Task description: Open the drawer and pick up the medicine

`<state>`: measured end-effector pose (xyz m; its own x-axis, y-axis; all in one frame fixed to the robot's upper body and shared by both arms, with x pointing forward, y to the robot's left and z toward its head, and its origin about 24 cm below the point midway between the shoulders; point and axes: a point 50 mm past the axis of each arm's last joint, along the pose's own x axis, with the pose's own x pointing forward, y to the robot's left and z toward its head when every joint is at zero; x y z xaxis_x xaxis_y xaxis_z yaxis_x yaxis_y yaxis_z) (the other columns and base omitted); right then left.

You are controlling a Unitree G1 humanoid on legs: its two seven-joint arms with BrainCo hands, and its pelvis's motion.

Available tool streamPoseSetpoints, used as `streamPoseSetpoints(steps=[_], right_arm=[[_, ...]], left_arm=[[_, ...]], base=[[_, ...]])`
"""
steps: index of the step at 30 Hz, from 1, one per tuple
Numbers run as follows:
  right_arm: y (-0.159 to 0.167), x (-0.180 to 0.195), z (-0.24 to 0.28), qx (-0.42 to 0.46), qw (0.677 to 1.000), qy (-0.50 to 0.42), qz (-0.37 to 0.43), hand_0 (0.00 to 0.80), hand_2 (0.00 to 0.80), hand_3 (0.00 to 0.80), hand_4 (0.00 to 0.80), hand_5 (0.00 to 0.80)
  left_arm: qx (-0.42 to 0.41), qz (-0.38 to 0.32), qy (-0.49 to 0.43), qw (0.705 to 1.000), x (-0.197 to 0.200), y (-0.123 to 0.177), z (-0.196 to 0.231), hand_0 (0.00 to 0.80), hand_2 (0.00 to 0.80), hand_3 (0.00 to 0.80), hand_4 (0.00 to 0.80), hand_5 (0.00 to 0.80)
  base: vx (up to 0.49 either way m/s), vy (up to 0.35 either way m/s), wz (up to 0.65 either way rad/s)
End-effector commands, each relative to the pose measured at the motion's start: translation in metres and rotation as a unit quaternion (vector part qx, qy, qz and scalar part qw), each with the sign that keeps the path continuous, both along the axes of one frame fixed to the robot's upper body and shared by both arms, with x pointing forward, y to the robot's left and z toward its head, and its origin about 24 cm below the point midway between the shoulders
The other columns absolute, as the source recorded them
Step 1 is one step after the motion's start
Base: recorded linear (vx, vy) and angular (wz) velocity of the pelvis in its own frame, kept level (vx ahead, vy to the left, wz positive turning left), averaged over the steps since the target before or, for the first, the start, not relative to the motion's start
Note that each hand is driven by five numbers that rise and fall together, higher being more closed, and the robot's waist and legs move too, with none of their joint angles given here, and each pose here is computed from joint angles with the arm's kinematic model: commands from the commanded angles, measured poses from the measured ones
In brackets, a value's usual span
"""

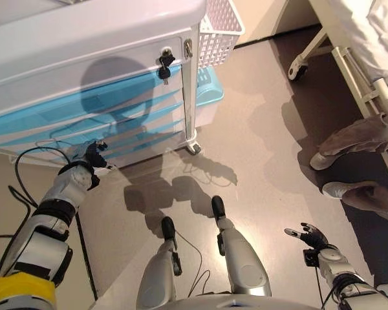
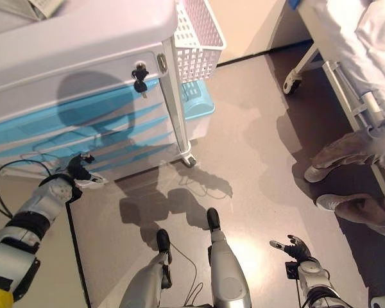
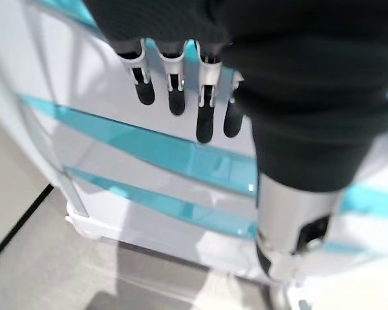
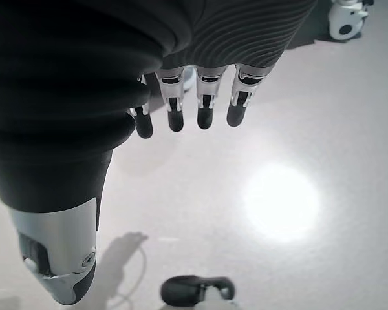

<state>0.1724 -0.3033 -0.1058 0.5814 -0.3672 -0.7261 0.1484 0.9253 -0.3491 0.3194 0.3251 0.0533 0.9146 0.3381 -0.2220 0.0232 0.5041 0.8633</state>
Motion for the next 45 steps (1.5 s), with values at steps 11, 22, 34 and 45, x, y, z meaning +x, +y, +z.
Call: streamPoseSetpoints(steps=[11,22,34,45], right_arm=[[-0.020,-0.066,-0.020,-0.026,0.990,0.131,-0.034,0.000,0.000,0.000,0.000,0.000],[-0.013,-0.088,-0.030,-0.012,0.983,0.176,-0.042,0.000,0.000,0.000,0.000,0.000],[-0.001,-0.106,-0.039,0.009,0.977,0.210,-0.045,0.000,0.000,0.000,0.000,0.000],[0.009,-0.118,-0.045,0.028,0.972,0.228,-0.044,0.000,0.000,0.000,0.000,0.000]], left_arm=[[-0.185,0.127,0.072,0.972,-0.091,0.000,-0.101,0.000,0.000,0.000,0.000,0.000],[-0.318,0.252,0.172,0.898,-0.176,-0.024,-0.171,0.000,0.000,0.000,0.000,0.000],[-0.355,0.381,0.289,0.803,-0.264,-0.040,-0.208,0.000,0.000,0.000,0.000,0.000],[-0.335,0.373,0.355,0.789,-0.288,-0.050,-0.214,0.000,0.000,0.000,0.000,0.000]], base=[[0.090,-0.020,0.03],[0.045,-0.013,0.10],[0.023,-0.007,0.09],[0.003,-0.002,0.04]])
